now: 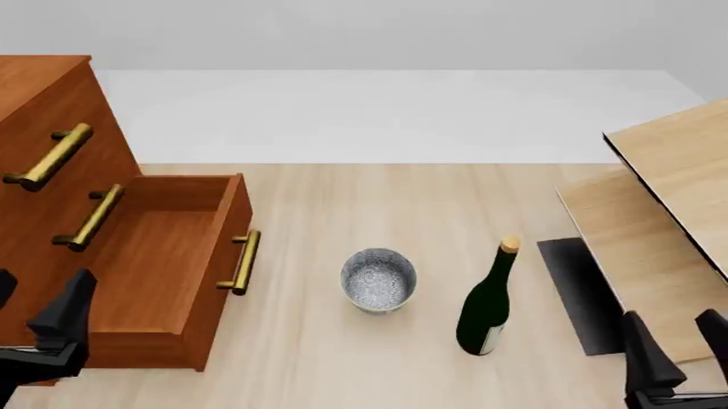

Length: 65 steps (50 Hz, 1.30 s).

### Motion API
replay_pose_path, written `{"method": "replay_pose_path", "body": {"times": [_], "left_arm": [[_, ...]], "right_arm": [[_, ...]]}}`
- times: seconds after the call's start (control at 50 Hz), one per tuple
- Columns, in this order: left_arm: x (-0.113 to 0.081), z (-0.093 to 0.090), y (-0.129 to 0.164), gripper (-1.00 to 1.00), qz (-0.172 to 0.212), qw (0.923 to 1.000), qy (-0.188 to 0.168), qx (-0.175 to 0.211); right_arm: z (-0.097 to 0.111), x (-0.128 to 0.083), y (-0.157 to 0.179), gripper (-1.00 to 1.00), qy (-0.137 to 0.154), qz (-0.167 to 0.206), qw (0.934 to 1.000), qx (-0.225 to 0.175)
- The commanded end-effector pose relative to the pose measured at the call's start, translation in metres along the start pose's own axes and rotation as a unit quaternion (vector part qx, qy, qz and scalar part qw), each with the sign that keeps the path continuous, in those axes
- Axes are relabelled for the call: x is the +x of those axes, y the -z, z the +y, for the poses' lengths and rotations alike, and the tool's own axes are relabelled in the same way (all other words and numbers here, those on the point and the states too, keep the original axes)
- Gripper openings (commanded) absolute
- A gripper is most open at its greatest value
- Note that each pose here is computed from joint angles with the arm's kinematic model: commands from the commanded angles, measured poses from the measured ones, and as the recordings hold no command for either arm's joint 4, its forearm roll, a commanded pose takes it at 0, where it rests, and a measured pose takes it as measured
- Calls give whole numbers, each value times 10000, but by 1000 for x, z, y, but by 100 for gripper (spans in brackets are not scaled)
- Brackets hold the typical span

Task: Put the wine bottle in the bottom drawer of the cabinet.

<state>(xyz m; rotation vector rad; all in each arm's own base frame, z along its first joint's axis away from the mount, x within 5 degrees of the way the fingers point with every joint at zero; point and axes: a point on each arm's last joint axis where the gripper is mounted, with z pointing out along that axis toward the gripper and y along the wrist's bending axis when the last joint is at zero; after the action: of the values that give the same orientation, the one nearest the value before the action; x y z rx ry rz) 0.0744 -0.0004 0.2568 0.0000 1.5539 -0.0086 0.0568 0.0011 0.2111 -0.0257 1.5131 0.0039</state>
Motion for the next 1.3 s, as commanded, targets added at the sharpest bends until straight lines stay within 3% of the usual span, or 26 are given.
{"method": "replay_pose_path", "body": {"times": [0.02,0.1,0.2,0.3,0.34,0.38,0.5,0.52,0.56,0.7,0.74,0.78,0.82,0.94,0.96,1.0,1.02,1.12,1.3], "left_arm": [[-40,-4,-13,100,131,9997,4,199],[-55,-5,-15,100,169,9993,256,232],[-64,-8,-20,100,412,9982,131,423],[-69,-13,-28,100,683,9951,439,565],[-71,-15,-35,100,812,9944,254,630],[-74,-16,-41,100,975,9923,396,647],[-78,-24,-50,100,1241,9880,118,915],[-77,-25,-57,100,1422,9857,149,891],[-82,-27,-58,100,1402,9855,206,934],[-71,-37,-83,100,2066,9729,141,1032],[-76,-37,-86,100,2014,9739,34,1042],[-82,-32,-92,100,2012,9755,331,821],[-84,-36,-92,100,1961,9756,120,977],[-69,-39,-110,100,2391,9667,207,886],[-65,-43,-111,100,2479,9636,122,997],[-57,-39,-117,100,2622,9611,68,860],[-55,-35,-119,100,2587,9623,-136,828],[-38,-45,-124,100,2920,9516,25,960],[-23,-44,-129,100,3107,9460,-60,927]], "right_arm": [[0,2,0,100,108,57,9999,-38],[0,2,0,100,85,71,9999,-9],[0,2,0,100,75,81,9999,-37],[1,2,0,100,85,90,9999,-54],[1,2,0,100,79,94,9999,-49],[1,2,0,100,86,101,9999,-63],[1,3,0,100,109,110,9998,-103],[1,3,0,100,98,119,9998,-107],[1,3,0,100,111,125,9998,-112],[1,3,0,100,115,148,9997,-127],[2,3,0,100,118,149,9997,-136],[2,3,0,100,130,154,9997,-144],[2,4,0,100,125,171,9997,-148],[2,4,0,100,134,196,9996,-171],[2,4,0,100,142,198,9995,-177],[2,4,0,100,151,219,9995,-180],[2,4,0,100,168,220,9994,-194],[2,5,0,100,186,260,9993,-205],[3,6,0,100,190,298,9991,-223]]}}
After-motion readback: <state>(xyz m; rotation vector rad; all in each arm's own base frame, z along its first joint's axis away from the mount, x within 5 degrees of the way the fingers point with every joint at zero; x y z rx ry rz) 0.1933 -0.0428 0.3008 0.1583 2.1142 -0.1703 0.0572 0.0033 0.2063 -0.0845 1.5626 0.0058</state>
